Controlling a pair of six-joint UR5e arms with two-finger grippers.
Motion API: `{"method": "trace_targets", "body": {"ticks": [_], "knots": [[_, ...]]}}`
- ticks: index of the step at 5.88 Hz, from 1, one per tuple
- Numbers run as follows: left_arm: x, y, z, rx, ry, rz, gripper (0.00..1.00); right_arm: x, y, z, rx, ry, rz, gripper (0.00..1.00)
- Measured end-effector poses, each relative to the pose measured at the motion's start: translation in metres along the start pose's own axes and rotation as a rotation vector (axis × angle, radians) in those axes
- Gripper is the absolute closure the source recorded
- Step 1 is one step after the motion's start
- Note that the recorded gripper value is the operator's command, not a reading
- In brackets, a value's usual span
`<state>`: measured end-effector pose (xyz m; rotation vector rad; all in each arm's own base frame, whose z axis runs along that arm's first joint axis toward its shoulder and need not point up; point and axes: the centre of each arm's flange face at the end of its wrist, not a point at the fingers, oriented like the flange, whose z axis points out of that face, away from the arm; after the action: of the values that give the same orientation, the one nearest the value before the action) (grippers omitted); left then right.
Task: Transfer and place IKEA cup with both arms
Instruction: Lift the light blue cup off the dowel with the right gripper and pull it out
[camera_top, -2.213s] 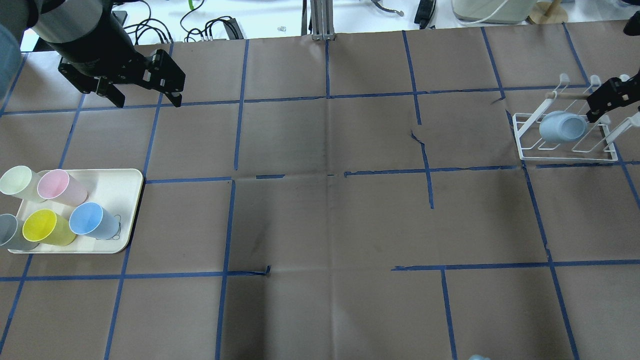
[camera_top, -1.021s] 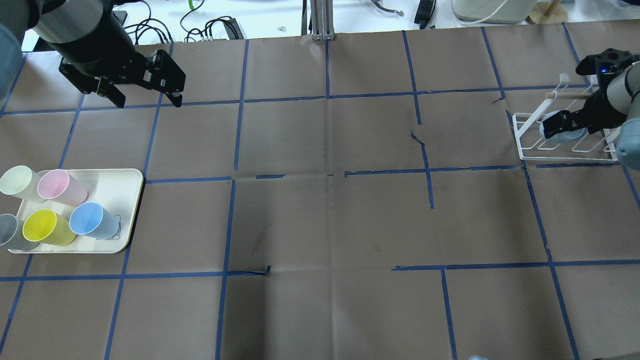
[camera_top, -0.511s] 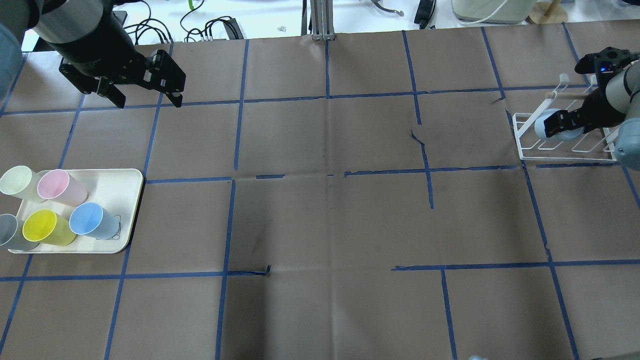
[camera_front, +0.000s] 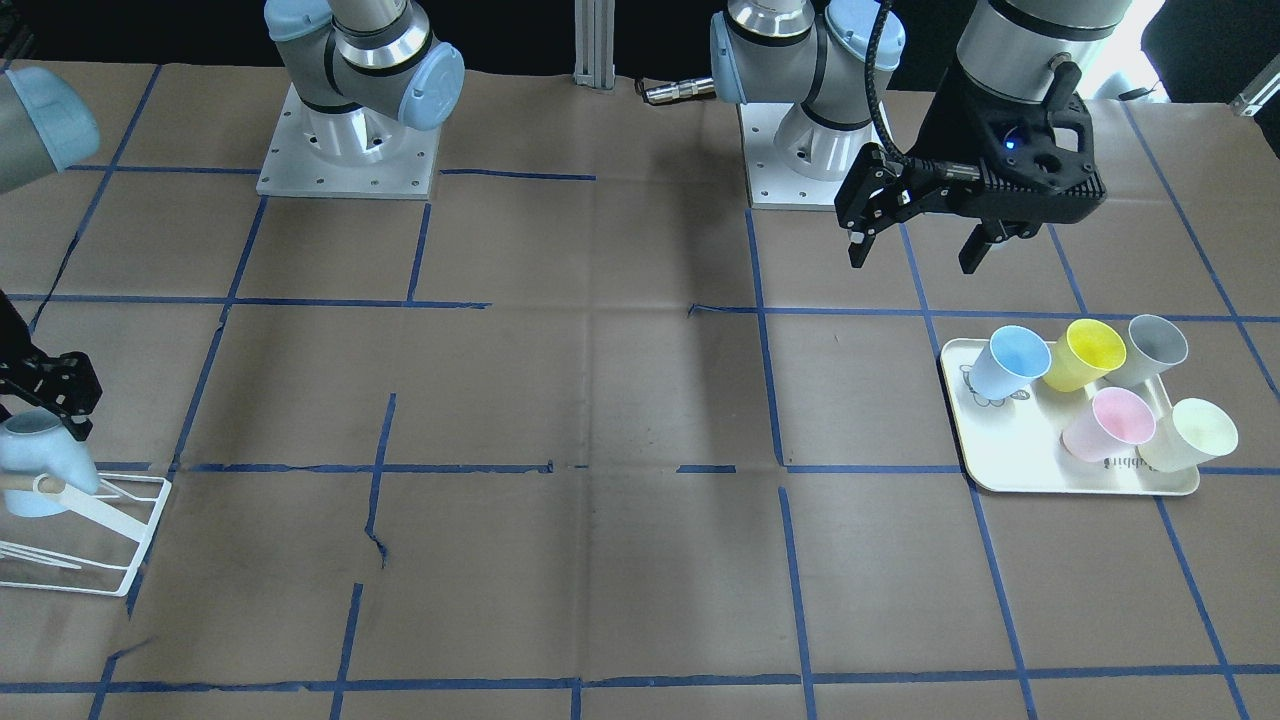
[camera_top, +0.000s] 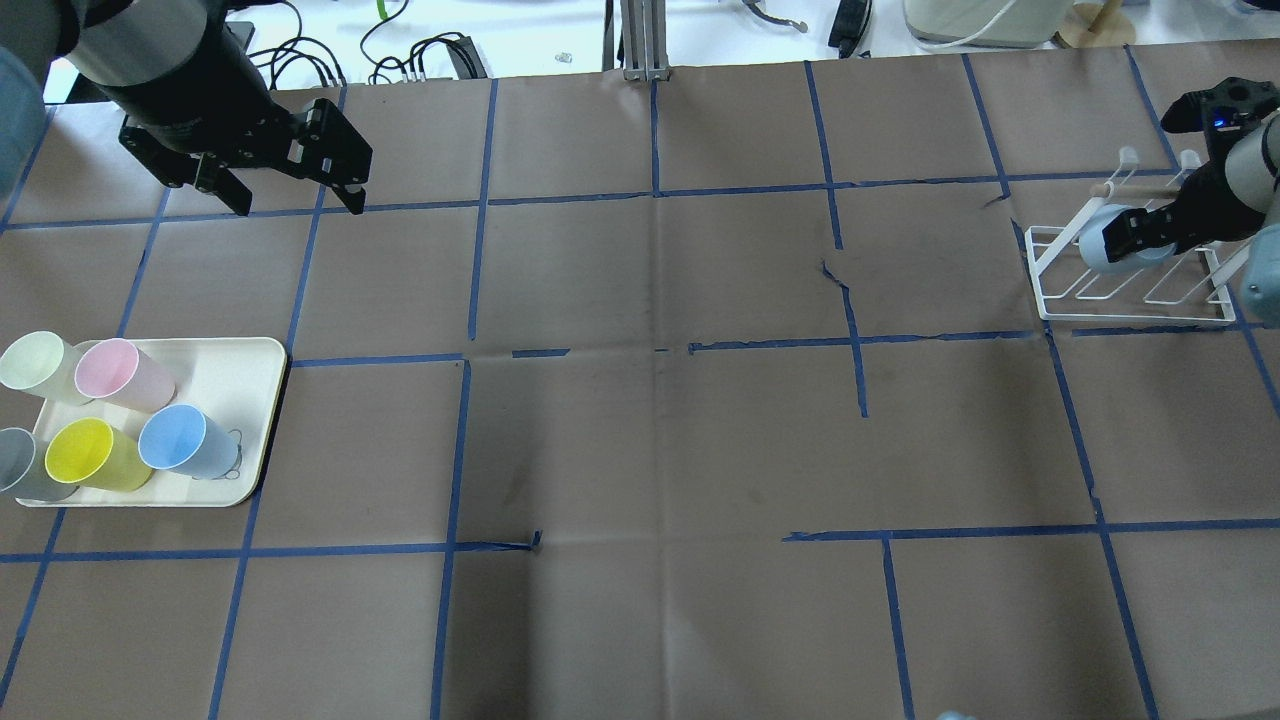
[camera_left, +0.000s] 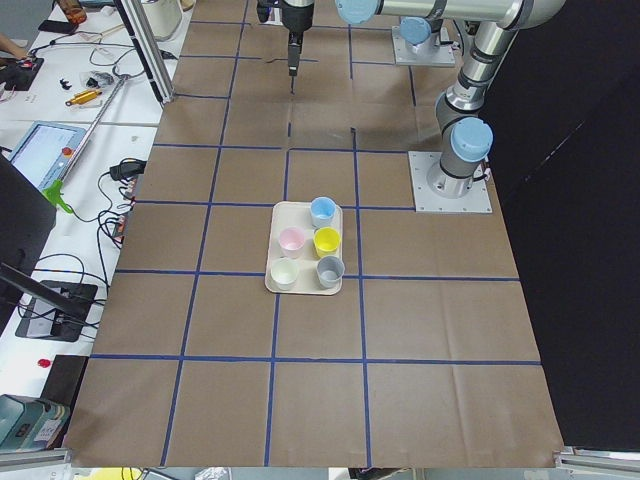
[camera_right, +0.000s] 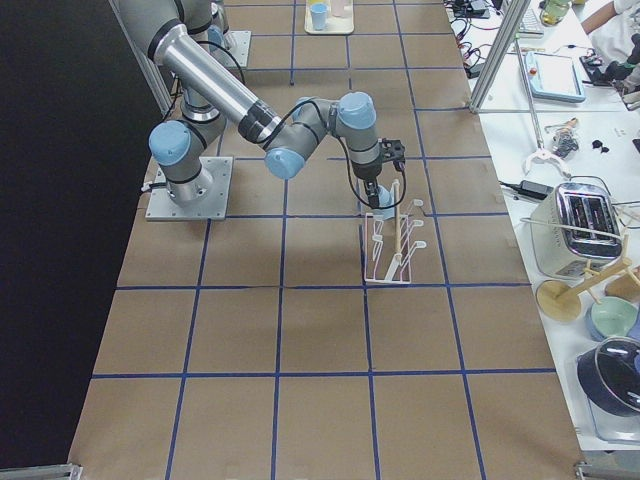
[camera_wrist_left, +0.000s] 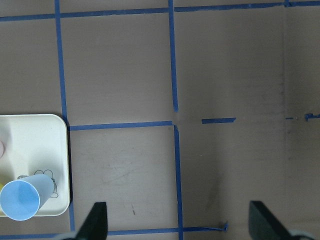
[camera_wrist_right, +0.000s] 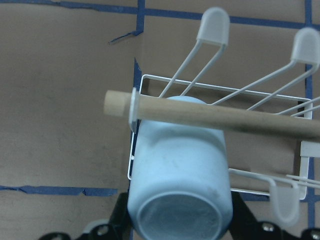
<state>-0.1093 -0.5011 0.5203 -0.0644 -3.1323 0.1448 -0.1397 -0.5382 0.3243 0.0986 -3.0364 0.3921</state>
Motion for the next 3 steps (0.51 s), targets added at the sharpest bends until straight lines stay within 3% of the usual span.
{"method": "trace_targets", "body": {"ticks": [1,3], "knots": [[0.0,0.0,0.0,0.0,0.0,0.0,0.02,0.001,-0.006,-0.026,-0.008,-0.004,0.004,0.57],[0.0,0.0,0.0,0.0,0.0,0.001,0.02,-0.002,-0.008,-0.083,-0.08,-0.062,0.019,0.57]]}}
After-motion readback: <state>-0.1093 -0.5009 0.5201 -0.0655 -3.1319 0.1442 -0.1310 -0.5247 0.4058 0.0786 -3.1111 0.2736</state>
